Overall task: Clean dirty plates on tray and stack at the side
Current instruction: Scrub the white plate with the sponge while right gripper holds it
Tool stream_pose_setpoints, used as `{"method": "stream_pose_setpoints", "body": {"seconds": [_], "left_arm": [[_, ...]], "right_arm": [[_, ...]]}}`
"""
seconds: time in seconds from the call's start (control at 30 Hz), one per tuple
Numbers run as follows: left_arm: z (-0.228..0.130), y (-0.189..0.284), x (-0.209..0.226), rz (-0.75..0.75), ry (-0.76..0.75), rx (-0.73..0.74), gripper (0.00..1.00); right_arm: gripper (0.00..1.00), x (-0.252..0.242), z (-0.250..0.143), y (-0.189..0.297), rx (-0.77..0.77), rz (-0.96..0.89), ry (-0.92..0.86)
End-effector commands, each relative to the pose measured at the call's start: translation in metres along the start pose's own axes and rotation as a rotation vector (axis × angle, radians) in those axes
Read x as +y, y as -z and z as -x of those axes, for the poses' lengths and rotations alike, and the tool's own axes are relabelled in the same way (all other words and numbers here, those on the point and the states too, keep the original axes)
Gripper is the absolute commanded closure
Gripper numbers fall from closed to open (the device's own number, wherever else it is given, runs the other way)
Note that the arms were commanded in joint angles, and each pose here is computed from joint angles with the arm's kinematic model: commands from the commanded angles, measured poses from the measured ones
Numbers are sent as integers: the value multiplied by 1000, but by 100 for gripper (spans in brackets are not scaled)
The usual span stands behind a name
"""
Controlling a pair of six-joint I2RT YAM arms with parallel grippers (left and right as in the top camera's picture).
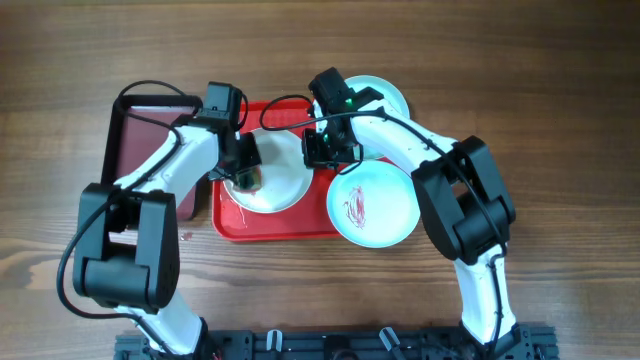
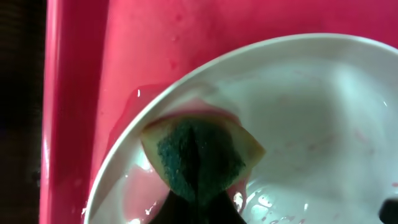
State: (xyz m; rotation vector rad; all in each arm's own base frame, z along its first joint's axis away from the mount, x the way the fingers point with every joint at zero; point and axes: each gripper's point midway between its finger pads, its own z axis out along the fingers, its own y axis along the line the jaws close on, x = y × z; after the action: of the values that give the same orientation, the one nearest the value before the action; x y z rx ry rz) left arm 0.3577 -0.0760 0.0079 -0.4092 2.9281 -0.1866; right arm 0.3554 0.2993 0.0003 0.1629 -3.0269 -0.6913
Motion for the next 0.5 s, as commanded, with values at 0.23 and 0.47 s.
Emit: {"method": "stream_pose_setpoints", "body": {"seconds": [0.23,0.47], "left_arm": [[-31,-10,-83,-319,-20,132,96],[-23,-15,19,228,-8,24,96]], "right_arm": [[96,-2,-11,-22,21,-21,-6],[96,-2,-11,-22,19,-20,9]]}}
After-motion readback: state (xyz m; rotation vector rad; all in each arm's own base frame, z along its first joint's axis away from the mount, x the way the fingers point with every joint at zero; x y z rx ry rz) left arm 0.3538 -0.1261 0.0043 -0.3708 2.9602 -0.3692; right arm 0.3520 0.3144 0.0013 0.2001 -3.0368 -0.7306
